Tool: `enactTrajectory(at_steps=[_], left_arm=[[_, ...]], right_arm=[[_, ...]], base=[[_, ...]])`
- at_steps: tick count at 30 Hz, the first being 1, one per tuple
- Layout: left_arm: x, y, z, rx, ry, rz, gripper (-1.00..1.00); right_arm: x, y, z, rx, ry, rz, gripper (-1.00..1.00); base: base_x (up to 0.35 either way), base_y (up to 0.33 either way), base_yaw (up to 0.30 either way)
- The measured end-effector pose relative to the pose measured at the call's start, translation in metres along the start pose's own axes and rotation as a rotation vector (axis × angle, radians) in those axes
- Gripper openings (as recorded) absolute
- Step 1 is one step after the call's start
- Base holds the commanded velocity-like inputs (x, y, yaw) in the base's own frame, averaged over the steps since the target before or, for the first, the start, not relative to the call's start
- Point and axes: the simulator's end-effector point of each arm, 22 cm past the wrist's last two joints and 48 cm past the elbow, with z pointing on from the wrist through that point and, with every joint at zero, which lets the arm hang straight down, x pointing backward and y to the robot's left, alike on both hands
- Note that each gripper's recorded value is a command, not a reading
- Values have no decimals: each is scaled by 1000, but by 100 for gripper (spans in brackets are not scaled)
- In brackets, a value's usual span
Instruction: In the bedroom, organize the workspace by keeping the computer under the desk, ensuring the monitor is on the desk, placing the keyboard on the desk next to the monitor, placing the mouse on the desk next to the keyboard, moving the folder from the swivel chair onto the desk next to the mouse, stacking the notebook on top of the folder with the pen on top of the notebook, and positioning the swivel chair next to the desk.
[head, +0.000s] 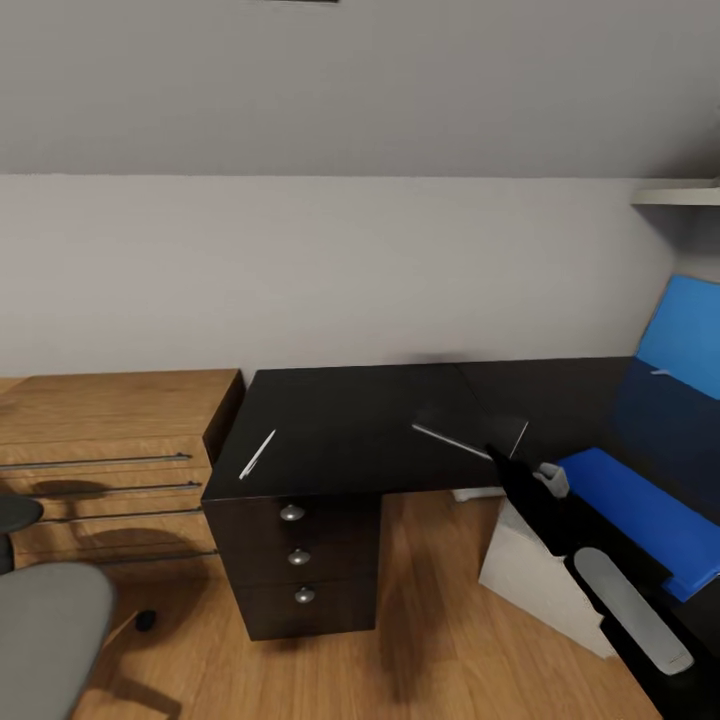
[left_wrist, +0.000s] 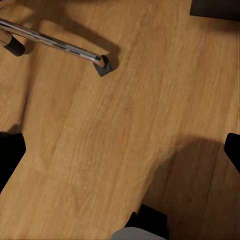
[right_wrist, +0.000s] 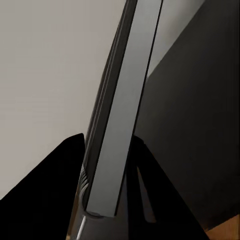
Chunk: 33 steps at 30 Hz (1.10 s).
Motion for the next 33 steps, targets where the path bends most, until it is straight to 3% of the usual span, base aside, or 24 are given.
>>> enactTrajectory(at_steps=[25,33], left_arm=[[11,4,-2,-5,23,15,100],[12,4,-2,-4,25,16,100]], right_arm=[[-16,-2,-3,2,-19,1,-100],[-16,-2,-3,3,-19,0,-100]], base=[[0,0,-25],[0,0,-182]])
